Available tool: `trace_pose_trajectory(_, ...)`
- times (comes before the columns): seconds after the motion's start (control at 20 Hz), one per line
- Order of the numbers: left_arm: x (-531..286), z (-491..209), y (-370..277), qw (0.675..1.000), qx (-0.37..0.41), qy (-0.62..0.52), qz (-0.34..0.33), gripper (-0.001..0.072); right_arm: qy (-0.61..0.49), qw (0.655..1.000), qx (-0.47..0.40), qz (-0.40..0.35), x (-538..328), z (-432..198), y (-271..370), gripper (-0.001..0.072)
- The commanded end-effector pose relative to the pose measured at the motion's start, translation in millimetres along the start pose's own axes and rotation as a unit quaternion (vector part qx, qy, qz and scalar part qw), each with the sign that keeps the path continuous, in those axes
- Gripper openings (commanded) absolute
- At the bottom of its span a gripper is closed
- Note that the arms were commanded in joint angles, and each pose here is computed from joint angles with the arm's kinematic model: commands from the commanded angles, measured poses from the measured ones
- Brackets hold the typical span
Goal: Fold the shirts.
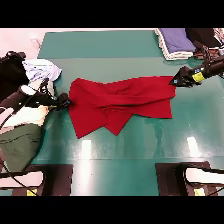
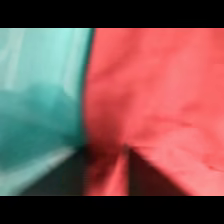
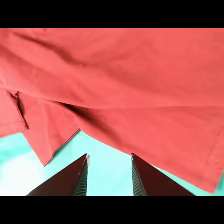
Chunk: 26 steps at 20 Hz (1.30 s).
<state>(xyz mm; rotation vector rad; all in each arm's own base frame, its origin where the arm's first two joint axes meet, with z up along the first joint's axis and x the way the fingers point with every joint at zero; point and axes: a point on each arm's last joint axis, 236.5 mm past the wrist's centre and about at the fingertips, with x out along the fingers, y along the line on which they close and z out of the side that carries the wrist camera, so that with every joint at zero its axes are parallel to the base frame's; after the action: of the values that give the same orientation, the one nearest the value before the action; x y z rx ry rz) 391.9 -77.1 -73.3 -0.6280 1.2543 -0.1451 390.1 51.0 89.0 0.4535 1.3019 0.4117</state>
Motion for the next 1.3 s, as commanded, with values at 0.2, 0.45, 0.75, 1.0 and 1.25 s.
trace_pose_trajectory(0.2, -41, 35, -46, 0.996, 0.066, -0.057, -0.028, 0.0028, 0.039, 0.993, 0.081, -0.082, -6, -53, -82, 0.0304)
trace_pose_trajectory(0.45, -61, 33, -60, 0.993, 0.092, -0.068, -0.037, 0.0029, 0.047, 0.96, 0.273, -0.051, 34, -136, -151, 0.0552)
trace_pose_trajectory(0.75, -61, 30, -60, 0.993, 0.092, -0.061, -0.037, 0.0029, 0.001, 0.943, 0.326, 0.064, 105, -126, -125, 0.0371)
trace_pose_trajectory(1.0, -61, 30, -60, 0.993, 0.091, -0.061, -0.037, 0.0029, -0.061, 0.963, 0.26, 0.025, 121, -77, -112, 0.0365)
trace_pose_trajectory(1.25, -81, 34, -73, 0.99, 0.101, -0.082, -0.047, 0.0028, -0.084, 0.983, 0.16, 0.033, 105, -42, -68, 0.0016)
